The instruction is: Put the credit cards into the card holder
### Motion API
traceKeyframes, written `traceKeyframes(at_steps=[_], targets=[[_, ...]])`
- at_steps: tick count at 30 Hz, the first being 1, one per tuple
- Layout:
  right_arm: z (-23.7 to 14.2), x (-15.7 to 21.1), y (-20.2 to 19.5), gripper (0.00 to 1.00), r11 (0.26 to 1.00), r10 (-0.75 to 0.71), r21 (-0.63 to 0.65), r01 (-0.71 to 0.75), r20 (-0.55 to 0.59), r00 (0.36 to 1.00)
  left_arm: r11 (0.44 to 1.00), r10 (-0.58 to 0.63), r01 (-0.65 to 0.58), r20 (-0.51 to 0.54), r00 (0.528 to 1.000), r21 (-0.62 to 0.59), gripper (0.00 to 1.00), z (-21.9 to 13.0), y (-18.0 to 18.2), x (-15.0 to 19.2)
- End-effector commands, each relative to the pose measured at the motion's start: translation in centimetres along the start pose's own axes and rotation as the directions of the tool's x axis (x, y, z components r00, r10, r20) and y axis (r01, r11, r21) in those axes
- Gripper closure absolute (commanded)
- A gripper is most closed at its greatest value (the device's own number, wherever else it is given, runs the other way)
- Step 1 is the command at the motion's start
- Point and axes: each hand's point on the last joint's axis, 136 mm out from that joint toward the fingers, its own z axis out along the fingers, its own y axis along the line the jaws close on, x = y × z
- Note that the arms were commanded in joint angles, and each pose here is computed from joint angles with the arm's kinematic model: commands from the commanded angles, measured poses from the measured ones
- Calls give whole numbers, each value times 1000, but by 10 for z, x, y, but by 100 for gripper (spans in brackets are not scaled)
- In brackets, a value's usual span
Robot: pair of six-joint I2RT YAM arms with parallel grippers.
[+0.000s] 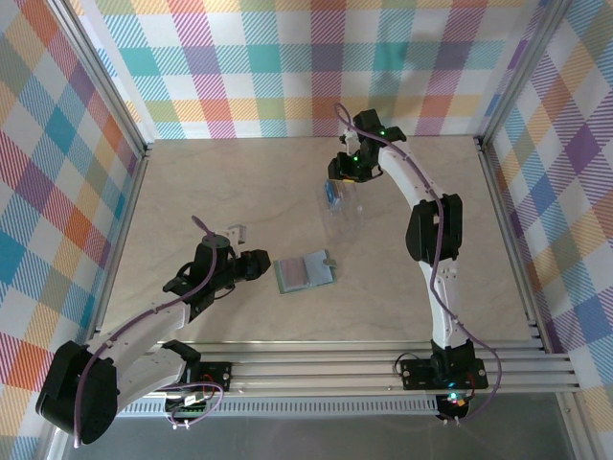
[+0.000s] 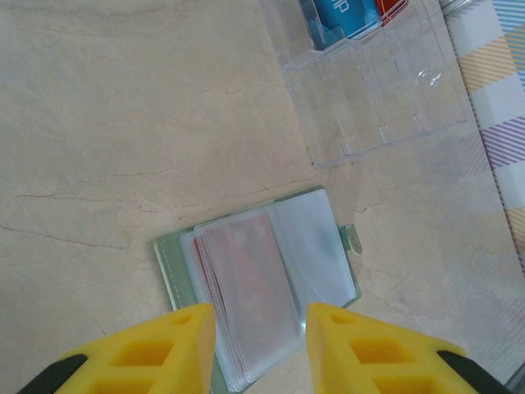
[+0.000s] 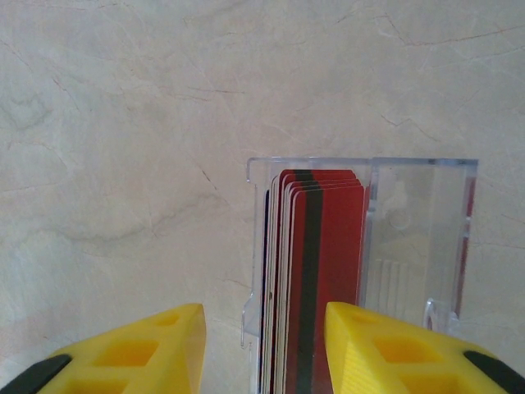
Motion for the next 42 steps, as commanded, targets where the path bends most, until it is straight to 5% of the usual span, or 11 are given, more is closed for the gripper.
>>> traceKeyframes(at_steps=[1, 27, 42], targets=[[-8, 0, 4, 57, 1000, -1, -9, 1, -11, 1000, 1000, -2, 2, 2, 1000, -23, 65, 1, 7, 0], [22, 24, -3, 53, 964, -141, 210, 165, -126, 982, 999, -5, 5, 1, 1000, -33, 65, 1, 8, 0], [13, 15, 26, 53, 994, -101, 21, 103, -83, 991, 999, -4, 4, 0, 1000, -35, 65, 1, 8, 0]])
